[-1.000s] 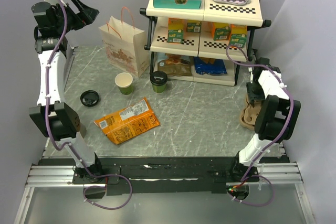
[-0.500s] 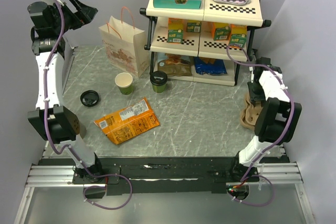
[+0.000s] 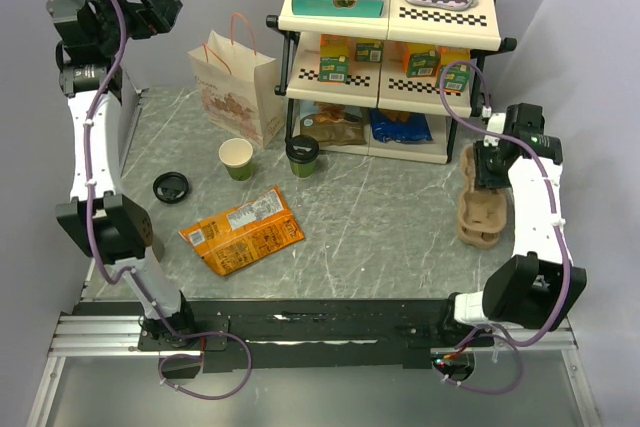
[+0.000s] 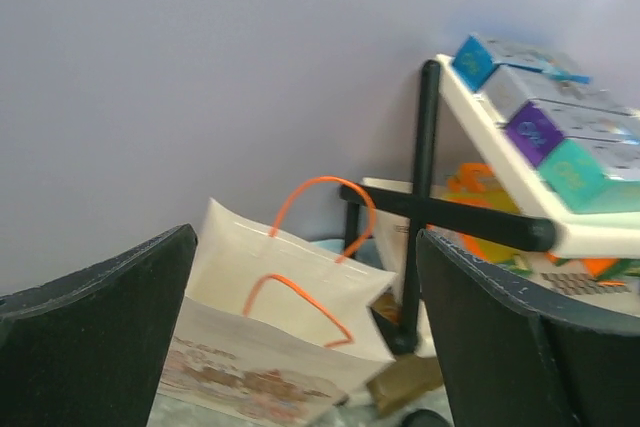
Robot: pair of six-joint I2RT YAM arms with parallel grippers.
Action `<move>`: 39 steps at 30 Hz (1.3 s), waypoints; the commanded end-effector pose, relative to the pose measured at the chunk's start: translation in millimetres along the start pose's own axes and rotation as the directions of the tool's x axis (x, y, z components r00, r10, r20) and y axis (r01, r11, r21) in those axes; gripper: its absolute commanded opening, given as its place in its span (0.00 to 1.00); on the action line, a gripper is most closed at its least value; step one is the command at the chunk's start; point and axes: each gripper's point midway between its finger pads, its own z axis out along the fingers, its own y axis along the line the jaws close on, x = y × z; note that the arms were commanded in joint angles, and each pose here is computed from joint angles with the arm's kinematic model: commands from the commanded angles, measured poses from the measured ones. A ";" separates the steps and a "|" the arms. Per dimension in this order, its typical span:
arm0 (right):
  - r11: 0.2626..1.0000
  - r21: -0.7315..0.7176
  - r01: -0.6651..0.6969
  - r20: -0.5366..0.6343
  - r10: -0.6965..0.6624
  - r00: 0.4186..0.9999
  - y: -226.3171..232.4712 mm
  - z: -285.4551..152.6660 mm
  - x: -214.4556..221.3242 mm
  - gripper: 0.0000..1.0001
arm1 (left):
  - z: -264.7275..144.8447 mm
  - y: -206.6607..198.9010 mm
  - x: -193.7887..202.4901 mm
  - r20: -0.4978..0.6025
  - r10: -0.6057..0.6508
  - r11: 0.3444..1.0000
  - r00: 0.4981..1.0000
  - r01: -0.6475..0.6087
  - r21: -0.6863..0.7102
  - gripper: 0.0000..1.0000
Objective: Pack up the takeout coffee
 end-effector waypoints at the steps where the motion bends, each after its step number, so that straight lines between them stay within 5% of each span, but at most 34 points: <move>1: 0.981 -0.184 0.055 0.150 -0.027 0.988 36.5 -19.0 -21.5 0.00 | 17.7 24.9 -1.8 0.029 0.085 0.996 0.996 -0.084 -0.033 0.95; 7: 0.946 -0.320 0.051 0.196 0.014 0.980 63.1 -28.4 -30.1 0.00 | 48.1 56.0 40.5 -0.035 0.043 0.999 0.998 -0.044 -0.010 0.87; 18: 0.932 -0.357 0.066 0.158 -0.010 0.987 75.7 -23.6 -16.3 0.00 | 84.3 79.9 100.1 -0.101 0.038 0.997 0.994 -0.031 0.070 0.88; 23: 0.928 -0.365 0.072 0.152 -0.017 0.988 78.5 -21.5 -16.2 0.00 | 92.9 81.6 106.6 -0.106 0.051 0.997 0.993 -0.043 0.070 0.86; 29: 0.923 -0.375 0.088 0.166 -0.027 0.986 80.6 -24.2 -19.7 0.00 | 72.4 43.6 48.0 0.017 0.150 0.982 0.989 -0.151 0.112 0.88; 34: 0.924 -0.370 0.101 0.176 -0.037 0.984 80.2 -23.2 -18.6 0.00 | 34.7 21.1 33.4 -0.037 0.411 0.906 0.911 -0.403 0.129 0.90; 37: 0.922 -0.374 0.101 0.177 -0.036 0.984 81.4 -21.2 -16.6 0.00 | 9.0 20.7 48.9 -0.099 0.643 0.762 0.759 -0.622 0.182 0.93; 39: 0.919 -0.382 0.099 0.170 -0.036 0.985 83.5 -19.1 -14.8 0.00 | -6.5 19.4 65.5 -0.156 0.687 0.725 0.710 -0.654 0.216 0.95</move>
